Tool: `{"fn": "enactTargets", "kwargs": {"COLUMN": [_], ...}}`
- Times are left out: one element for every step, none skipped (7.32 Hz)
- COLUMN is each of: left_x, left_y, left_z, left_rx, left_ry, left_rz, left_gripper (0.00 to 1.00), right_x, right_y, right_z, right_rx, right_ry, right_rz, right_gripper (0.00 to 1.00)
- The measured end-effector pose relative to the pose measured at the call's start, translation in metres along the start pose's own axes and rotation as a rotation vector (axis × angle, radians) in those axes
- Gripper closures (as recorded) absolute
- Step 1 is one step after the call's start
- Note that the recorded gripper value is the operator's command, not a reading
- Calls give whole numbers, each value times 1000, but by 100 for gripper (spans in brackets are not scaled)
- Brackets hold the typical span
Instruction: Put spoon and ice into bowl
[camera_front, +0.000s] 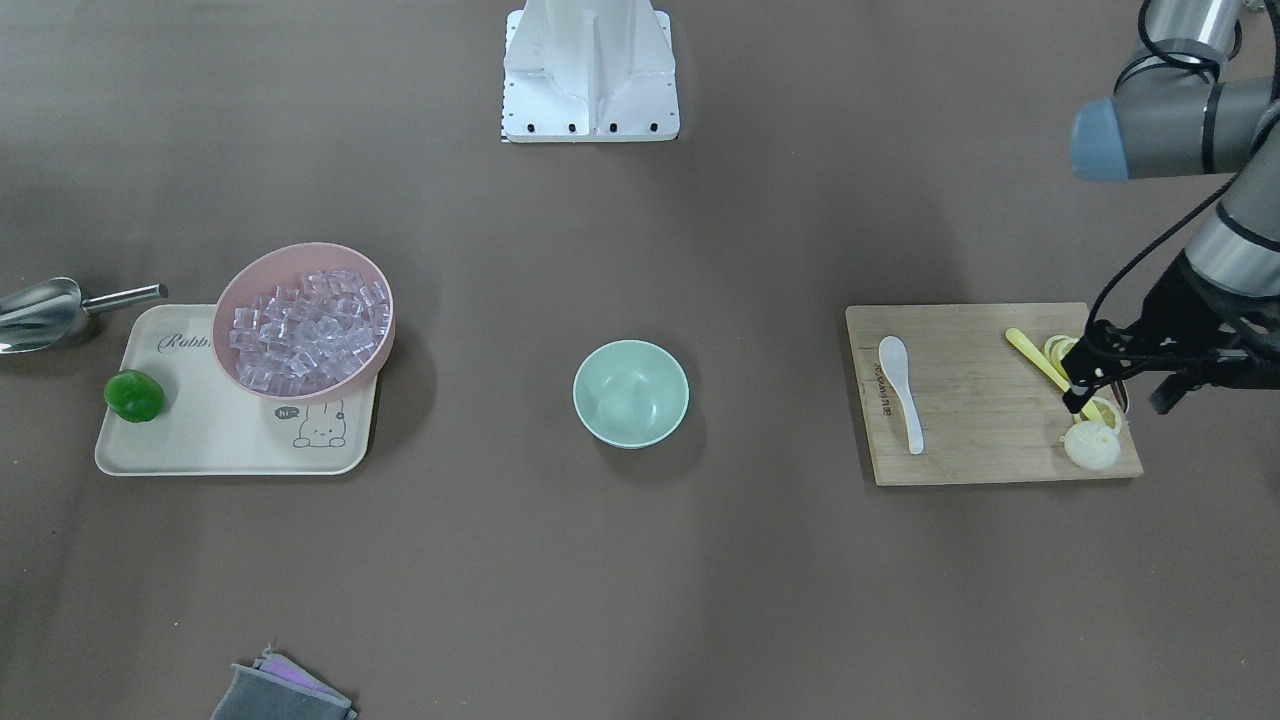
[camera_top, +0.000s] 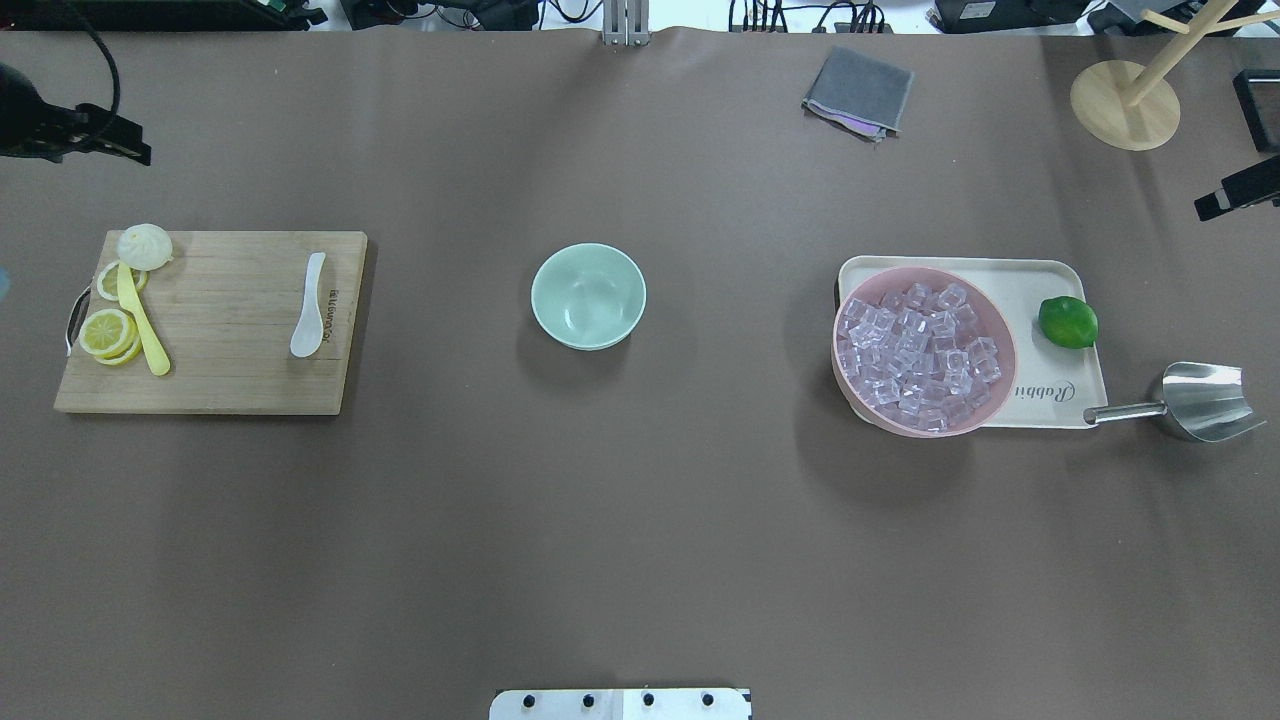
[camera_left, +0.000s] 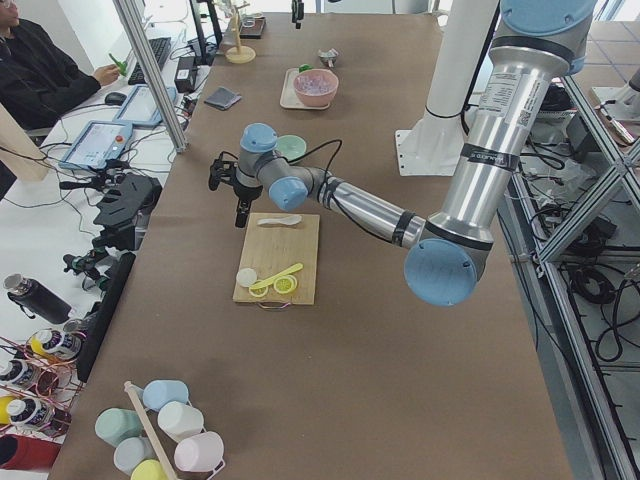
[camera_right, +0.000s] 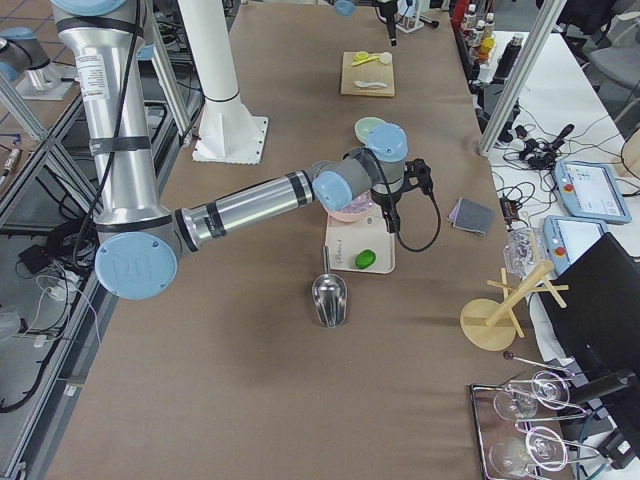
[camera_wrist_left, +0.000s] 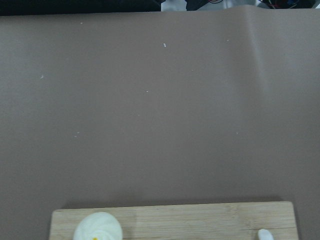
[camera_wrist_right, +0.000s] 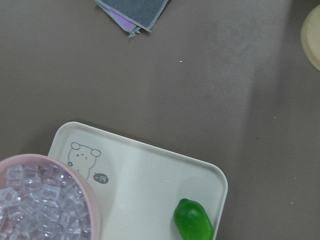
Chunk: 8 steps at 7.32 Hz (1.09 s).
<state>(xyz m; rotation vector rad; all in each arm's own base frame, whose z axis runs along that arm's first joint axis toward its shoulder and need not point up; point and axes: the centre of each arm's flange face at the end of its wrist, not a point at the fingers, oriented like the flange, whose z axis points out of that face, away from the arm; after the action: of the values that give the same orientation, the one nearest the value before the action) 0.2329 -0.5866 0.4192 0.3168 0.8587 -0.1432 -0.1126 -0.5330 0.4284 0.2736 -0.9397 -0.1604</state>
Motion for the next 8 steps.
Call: {"fn": "enactTargets", "kwargs": {"left_x": [16, 35, 55, 68, 75, 78, 79, 80], "left_y": [13, 28, 41, 55, 66, 73, 78, 82], "left_z": [27, 52, 71, 85, 95, 100, 103, 104], "left_rx": [16, 42, 59, 62, 57, 50, 45, 42], "left_ry": [-7, -19, -32, -42, -50, -54, -56, -56], "left_rz": [-15, -23, -15, -1, 10, 18, 23, 26], "left_gripper": [2, 3, 3, 3, 13, 26, 36, 39], "right_x": [-24, -43, -57, -68, -79, -86, -91, -93], "right_y": [-9, -17, -23, -27, -31, -34, -35, -35], "right_z": [10, 15, 19, 21, 21, 23, 24, 25], "right_rx": [13, 26, 34, 38, 42, 42, 42, 40], "right_ry": [19, 30, 30, 23, 15, 9, 6, 5], "right_rz": [33, 65, 86, 105, 116, 119, 118, 117], "right_gripper": [0, 0, 0, 0, 0, 0, 0, 0]}}
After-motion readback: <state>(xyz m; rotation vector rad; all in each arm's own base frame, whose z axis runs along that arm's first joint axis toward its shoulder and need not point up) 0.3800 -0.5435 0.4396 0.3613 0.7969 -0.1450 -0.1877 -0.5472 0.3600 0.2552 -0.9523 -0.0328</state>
